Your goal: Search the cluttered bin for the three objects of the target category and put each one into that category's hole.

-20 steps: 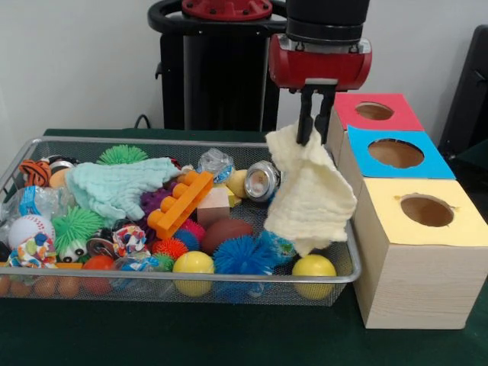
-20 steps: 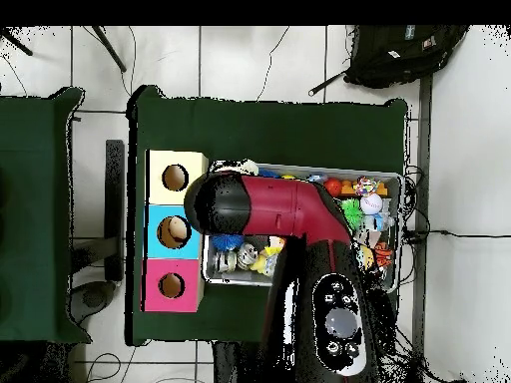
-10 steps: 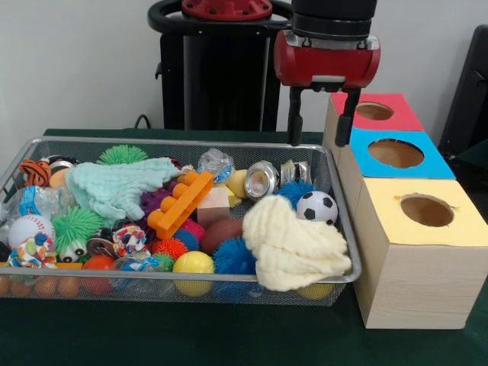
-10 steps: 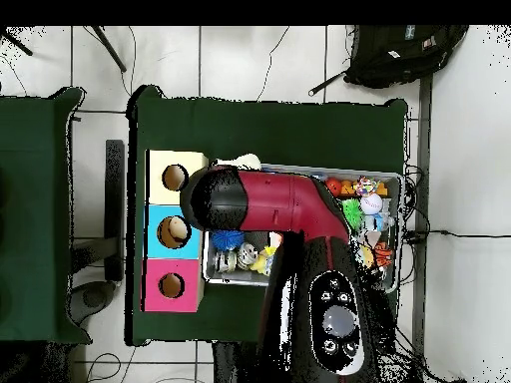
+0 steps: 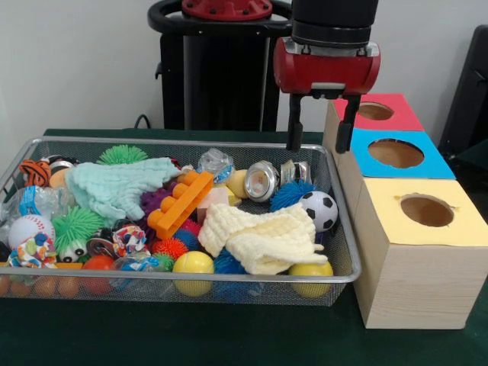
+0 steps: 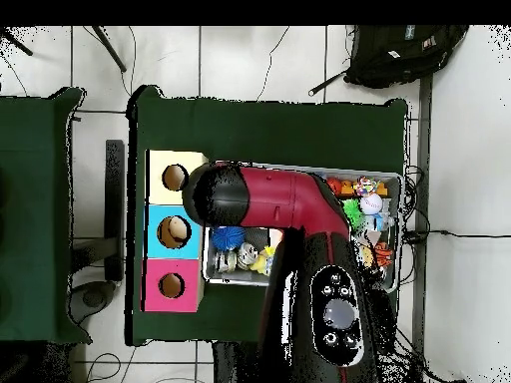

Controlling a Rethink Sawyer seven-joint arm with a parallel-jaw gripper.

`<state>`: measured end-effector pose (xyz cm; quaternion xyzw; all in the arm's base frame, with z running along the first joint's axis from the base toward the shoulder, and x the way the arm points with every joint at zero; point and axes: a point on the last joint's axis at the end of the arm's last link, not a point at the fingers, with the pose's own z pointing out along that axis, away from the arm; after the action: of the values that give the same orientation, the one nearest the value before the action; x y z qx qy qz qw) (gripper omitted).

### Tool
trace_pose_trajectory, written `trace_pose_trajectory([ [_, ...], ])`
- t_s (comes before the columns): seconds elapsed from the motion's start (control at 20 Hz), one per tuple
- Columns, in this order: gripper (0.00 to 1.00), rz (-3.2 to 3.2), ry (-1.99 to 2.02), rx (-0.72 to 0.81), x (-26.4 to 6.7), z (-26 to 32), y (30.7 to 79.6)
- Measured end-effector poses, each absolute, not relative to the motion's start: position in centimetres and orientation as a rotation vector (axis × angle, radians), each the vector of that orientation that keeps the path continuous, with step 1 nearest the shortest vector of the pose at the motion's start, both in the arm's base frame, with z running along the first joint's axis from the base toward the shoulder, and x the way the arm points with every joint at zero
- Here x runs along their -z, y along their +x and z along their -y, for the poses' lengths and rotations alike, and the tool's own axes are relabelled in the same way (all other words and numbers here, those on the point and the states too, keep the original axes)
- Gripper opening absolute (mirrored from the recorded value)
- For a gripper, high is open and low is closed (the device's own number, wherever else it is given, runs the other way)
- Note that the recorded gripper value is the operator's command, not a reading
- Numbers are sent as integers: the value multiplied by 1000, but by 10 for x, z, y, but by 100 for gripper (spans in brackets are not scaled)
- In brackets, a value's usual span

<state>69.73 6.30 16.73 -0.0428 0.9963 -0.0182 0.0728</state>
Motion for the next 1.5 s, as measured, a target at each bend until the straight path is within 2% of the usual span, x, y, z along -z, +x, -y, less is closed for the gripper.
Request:
trace_pose_trajectory([
  [0.5, 100, -2996, -71, 59, -167, -36, 699],
  [1.05, 100, -2996, 66, 73, -170, 29, 696],
  [1.5, 100, -2971, 100, 82, -151, 43, 675],
])
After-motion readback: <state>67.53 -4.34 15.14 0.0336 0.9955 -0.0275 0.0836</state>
